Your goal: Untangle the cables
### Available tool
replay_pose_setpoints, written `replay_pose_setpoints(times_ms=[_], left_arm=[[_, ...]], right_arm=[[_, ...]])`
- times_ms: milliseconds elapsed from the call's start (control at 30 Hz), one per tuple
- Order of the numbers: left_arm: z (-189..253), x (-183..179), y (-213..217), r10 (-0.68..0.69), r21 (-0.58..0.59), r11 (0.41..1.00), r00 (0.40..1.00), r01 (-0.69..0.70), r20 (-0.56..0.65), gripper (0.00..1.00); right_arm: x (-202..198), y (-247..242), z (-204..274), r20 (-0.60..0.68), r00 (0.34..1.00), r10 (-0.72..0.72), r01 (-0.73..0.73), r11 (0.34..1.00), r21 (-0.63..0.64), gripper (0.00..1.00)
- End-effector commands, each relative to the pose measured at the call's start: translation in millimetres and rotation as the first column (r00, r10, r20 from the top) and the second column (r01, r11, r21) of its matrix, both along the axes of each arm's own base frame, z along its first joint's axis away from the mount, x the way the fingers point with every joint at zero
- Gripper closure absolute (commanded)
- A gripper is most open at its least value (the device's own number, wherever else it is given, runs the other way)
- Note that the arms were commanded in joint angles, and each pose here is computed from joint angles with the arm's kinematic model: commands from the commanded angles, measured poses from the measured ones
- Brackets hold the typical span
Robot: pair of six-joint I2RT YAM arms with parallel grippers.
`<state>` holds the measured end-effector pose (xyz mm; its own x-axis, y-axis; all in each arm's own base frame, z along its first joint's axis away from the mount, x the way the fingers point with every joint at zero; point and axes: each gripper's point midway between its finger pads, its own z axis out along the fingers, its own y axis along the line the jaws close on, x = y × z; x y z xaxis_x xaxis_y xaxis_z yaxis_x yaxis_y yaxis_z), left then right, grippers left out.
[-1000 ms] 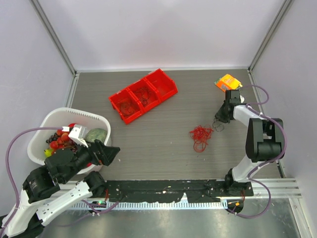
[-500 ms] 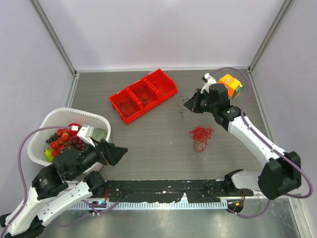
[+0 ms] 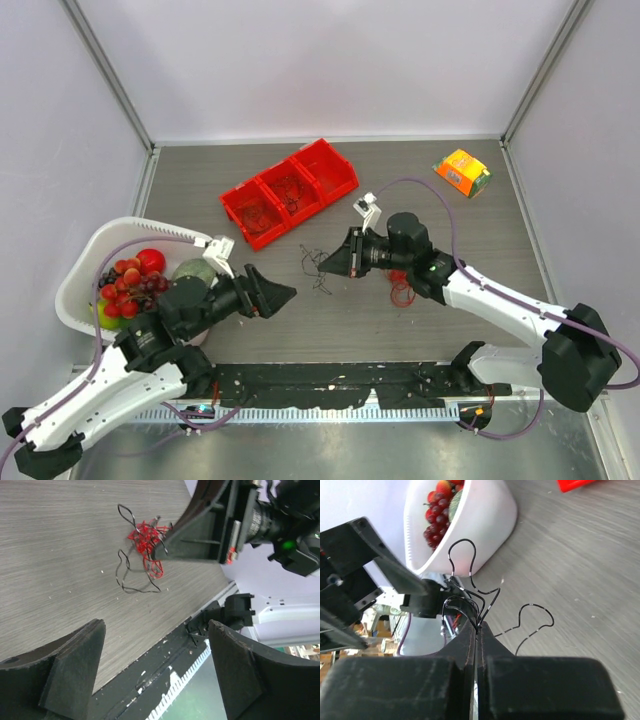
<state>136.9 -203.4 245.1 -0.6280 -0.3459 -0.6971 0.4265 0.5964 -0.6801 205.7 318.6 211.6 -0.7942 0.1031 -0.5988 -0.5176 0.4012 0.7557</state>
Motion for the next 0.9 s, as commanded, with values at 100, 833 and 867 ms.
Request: replay_pose_setpoints(times_ms=[100, 833, 867], left_arm=[[5.5, 30.5, -13.5, 0.089, -0.021, 0.996, 0.996, -0.088, 0.027, 0.21], [-5.6, 48.0, 0.6, 0.142, 0.171, 0.973, 0.985, -0.156, 0.094, 1.0], [-4.3, 47.1, 7.1, 0.158, 0.176, 0.969, 0.982, -0.174, 0.101, 1.0]], right_arm=[[-29.9, 22.3, 35.6, 0.032, 0.994, 0.106, -0.109, 0.981, 0.162, 0.99], [-11.8, 10.0, 9.9, 0.084, 0.996, -0.041, 0.046, 0.998, -0.052, 0.99], [-8.8, -1.3, -1.8, 0.07, 0.994, -0.082, 0.092, 0.984, -0.153, 0.99]])
